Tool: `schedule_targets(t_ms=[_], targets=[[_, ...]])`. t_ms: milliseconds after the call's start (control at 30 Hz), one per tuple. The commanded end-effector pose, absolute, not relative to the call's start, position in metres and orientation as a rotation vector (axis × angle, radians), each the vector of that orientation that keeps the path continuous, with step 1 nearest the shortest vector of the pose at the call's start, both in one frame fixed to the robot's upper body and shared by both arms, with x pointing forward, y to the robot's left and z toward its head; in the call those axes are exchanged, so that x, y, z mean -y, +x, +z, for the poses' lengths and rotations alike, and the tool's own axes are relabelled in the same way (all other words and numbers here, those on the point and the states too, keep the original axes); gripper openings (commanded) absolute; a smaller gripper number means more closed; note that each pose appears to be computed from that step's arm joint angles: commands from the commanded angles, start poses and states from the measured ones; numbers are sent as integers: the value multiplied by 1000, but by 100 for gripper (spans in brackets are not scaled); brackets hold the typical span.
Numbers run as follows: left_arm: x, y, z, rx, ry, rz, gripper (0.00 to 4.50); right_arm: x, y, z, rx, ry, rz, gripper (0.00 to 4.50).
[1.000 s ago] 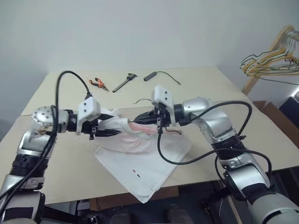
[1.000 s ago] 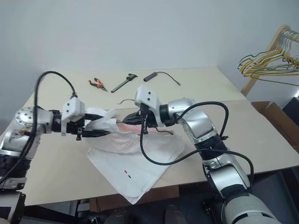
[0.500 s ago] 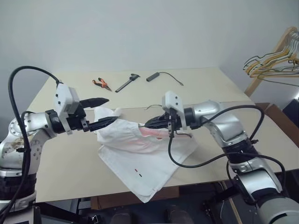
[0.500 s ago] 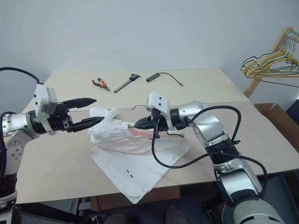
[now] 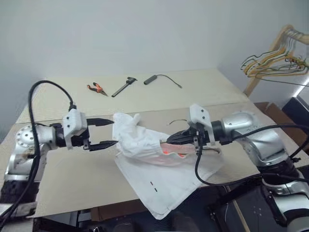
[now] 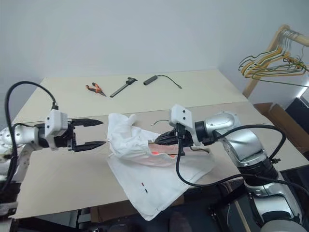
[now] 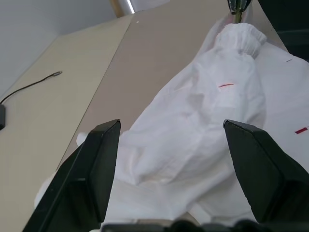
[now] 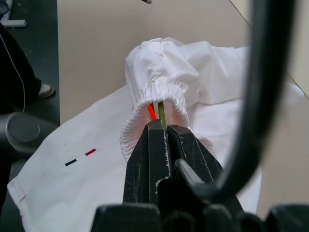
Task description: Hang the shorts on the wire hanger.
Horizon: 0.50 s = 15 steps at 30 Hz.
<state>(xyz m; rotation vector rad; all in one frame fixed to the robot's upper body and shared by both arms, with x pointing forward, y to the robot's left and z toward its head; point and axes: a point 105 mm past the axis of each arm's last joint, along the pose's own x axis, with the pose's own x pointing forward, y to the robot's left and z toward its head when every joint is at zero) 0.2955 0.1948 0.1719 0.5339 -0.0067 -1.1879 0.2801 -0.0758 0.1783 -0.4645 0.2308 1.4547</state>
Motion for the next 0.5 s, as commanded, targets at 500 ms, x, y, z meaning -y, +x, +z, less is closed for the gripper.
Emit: schedule_targets(t_ms=[500], targets=[[-179, 292, 136, 6, 758, -1495, 369, 61, 272, 202, -149, -522, 1527, 0]])
